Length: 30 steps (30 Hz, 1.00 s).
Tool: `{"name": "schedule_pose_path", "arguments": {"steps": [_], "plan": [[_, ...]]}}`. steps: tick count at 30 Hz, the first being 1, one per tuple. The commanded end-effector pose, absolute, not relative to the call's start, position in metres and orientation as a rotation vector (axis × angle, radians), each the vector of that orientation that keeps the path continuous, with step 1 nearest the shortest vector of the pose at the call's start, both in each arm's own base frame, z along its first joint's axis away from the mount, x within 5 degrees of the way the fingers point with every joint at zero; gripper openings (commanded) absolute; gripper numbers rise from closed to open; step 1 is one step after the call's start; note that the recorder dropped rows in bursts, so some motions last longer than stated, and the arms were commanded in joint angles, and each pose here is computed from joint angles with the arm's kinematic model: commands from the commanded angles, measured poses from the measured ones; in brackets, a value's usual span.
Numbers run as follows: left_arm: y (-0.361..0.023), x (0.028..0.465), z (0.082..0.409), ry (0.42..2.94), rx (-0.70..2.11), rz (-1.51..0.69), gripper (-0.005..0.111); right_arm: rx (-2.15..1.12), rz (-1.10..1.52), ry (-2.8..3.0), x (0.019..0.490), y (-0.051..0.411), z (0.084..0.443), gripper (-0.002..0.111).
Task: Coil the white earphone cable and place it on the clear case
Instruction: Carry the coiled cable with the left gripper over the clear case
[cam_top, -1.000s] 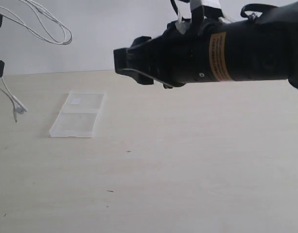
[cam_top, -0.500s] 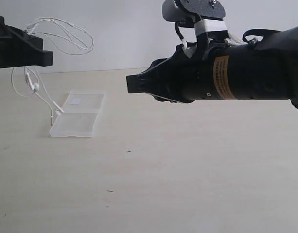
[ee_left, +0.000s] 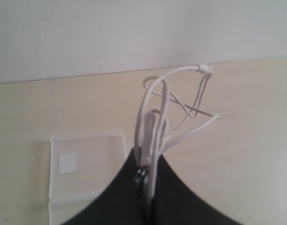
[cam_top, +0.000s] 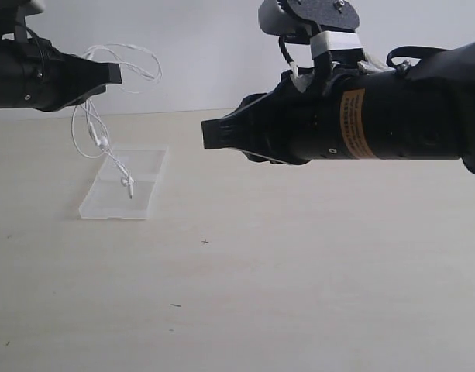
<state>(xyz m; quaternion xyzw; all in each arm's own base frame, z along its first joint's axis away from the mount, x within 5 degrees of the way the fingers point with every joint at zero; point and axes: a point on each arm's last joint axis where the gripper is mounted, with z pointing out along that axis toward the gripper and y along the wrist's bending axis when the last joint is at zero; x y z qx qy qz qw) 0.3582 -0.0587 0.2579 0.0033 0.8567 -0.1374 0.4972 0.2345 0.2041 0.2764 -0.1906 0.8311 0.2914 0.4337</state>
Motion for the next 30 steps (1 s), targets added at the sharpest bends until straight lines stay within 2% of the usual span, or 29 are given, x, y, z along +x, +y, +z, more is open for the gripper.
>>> {"name": "schedule_pose_path", "arguments": {"steps": [1, 20, 24, 30], "plan": [[-0.061, 0.377, 0.247, 2.082, 0.086, -0.321, 0.0, -0.473, 0.707, 2.074, 0.236, 0.202, 0.274, 0.023], [-0.062, 0.409, 0.186, 2.2, 0.182, -0.284, 0.0, -0.473, 0.707, 2.074, 0.236, 0.202, 0.274, 0.023], [-0.058, 0.41, 0.185, 2.201, 0.18, -0.274, 0.0, -0.473, 0.707, 2.074, 0.236, 0.202, 0.274, 0.023], [-0.059, 0.406, 0.204, 2.146, 0.177, -0.351, 0.0, -0.473, 0.707, 2.074, 0.236, 0.202, 0.274, 0.023]]}}
